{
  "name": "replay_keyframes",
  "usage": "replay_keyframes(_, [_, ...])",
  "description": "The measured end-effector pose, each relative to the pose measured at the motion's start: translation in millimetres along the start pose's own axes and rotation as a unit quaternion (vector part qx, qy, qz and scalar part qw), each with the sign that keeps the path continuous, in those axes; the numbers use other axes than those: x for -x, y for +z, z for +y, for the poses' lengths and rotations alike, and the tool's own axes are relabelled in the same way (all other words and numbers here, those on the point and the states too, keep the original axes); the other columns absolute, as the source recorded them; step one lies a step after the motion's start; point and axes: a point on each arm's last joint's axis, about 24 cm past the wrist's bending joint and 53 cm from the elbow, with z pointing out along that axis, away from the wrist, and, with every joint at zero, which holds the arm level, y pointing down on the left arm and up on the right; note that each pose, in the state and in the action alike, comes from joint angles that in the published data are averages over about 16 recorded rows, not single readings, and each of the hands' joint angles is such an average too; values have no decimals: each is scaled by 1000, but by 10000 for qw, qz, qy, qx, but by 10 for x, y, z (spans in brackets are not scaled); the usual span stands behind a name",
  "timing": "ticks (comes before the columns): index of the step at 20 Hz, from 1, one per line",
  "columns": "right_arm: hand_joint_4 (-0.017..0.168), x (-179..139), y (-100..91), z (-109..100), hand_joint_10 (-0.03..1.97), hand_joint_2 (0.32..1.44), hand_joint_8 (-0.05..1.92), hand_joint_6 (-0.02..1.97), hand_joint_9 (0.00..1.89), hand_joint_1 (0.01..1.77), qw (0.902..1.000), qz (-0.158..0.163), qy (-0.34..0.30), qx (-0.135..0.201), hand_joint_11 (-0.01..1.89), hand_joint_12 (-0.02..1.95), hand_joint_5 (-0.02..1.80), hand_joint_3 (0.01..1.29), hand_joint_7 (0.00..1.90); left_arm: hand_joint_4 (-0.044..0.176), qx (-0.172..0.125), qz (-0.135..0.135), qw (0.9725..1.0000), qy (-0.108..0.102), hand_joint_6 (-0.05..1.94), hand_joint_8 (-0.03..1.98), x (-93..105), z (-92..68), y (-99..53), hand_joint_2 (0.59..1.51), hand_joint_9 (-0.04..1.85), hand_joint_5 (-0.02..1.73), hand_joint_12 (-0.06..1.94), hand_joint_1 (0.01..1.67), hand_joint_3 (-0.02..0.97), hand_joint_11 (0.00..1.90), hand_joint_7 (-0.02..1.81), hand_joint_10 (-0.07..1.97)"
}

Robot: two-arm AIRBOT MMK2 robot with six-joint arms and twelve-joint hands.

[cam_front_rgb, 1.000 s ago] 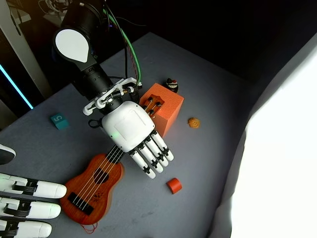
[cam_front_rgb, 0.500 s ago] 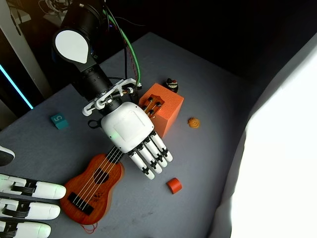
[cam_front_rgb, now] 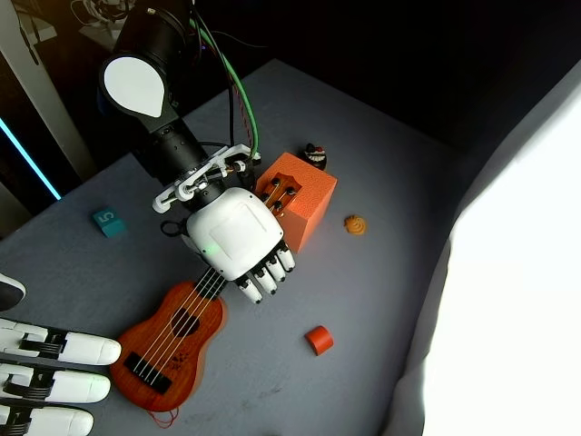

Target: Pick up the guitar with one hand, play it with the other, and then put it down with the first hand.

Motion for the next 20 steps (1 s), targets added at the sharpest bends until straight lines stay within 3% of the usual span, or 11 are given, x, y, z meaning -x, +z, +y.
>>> replay_keyframes(2, [-4, -17, -1, -6, 0, 1351, 12, 25, 30, 574, 10000, 48, -35, -24, 21, -5, 91, 16, 88, -1, -16, 4, 10000, -3, 1734, 1813, 1, 0, 2, 1018, 1027, 998, 1894, 1304, 17, 1034, 965, 1882])
replay_keyframes(4, [-4, -32, -4, -13, 0, 1347, 12, 25, 34, 584, 9999, 95, -94, -47, 21, -5, 95, 16, 95, -2, -41, 14, 10000, -10, 1884, 1930, 4, 2, 2, 1022, 1192, 1147, 1903, 1363, 23, 1217, 1110, 1929])
replay_keyframes(9, [-3, -24, -10, -35, 2, 1336, 12, 25, 51, 599, 9991, 133, -383, -88, 21, -5, 105, 17, 110, -3, -182, 117, 9997, -96, 1922, 1971, -7, -24, -20, 1055, 1460, 1382, 1901, 1493, 36, 1507, 1350, 1954])
replay_keyframes(16, [-1, 249, -28, -117, 11, 1325, 12, 24, 67, 612, 9947, -301, -983, -73, 22, -5, 103, 17, 110, -2, -590, 326, 9971, -354, 1903, 1977, 41, -155, -170, 1058, 1481, 1377, 1902, 1521, 44, 1534, 1364, 1958])
replay_keyframes(20, [0, 444, -54, -88, 16, 1329, 12, 24, 75, 597, 9907, -609, -1208, 167, 21, -5, 102, 17, 113, -3, -835, 461, 9939, -555, 1896, 1976, 93, -211, -325, 1059, 1478, 1358, 1907, 1525, 41, 1531, 1359, 1958])
